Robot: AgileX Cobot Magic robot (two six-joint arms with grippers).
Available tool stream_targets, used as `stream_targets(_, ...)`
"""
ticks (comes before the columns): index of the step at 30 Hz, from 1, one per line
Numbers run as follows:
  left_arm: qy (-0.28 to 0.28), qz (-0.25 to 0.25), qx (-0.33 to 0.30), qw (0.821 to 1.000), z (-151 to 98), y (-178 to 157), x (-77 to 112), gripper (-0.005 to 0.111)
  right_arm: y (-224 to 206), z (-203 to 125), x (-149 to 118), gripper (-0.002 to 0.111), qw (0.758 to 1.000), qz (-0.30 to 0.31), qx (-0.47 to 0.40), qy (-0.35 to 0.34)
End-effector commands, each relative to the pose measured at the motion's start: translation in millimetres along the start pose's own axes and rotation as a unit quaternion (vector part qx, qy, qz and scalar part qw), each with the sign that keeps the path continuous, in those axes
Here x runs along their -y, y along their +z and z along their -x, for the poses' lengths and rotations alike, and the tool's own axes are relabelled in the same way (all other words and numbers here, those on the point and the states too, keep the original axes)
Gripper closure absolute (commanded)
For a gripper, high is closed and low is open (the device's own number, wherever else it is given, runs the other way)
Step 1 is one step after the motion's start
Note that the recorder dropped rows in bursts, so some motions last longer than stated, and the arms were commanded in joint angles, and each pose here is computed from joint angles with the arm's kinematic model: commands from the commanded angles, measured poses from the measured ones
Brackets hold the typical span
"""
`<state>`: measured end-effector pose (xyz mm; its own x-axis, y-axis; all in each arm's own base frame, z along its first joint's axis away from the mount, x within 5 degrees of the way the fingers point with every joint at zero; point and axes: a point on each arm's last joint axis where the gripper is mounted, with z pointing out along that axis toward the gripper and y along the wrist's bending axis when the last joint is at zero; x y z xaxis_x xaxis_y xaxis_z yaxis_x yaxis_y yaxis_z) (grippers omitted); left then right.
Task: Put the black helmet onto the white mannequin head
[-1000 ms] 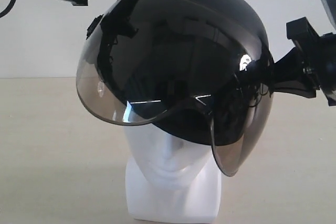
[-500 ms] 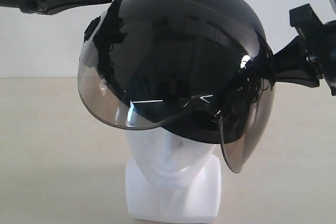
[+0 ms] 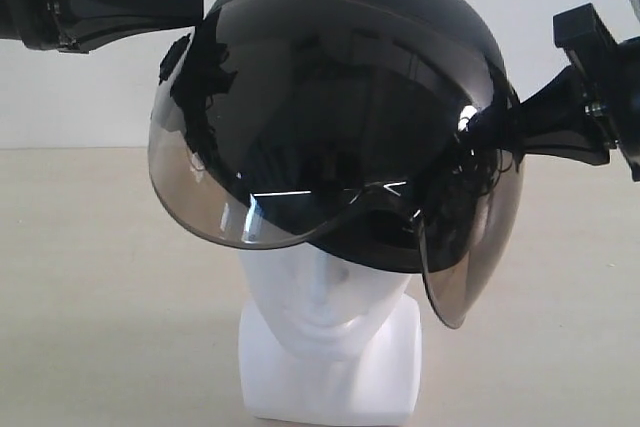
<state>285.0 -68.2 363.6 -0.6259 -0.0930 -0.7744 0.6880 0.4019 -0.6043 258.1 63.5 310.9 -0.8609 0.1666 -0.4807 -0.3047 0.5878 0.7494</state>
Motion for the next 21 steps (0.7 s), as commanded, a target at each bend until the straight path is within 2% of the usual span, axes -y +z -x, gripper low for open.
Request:
stream_targets(1,-0.011,0.008,-0.025,1.000,-11,2,-4.9,0.102,-3,-1,-25,0.109,0.997,0.083,-0.004,0.004)
stream_targets(13,-0.003,0.008,-0.021,1.000,-10,0,1.0,0.102,-19,11,-52,0.109,0.994,0.106,0.010,-0.023)
stream_targets(21,-0.037,0.009,-0.036,0.999,-30,2,-7.6,0.102,-22,11,-58,0.109,0.993,0.116,0.009,-0.029)
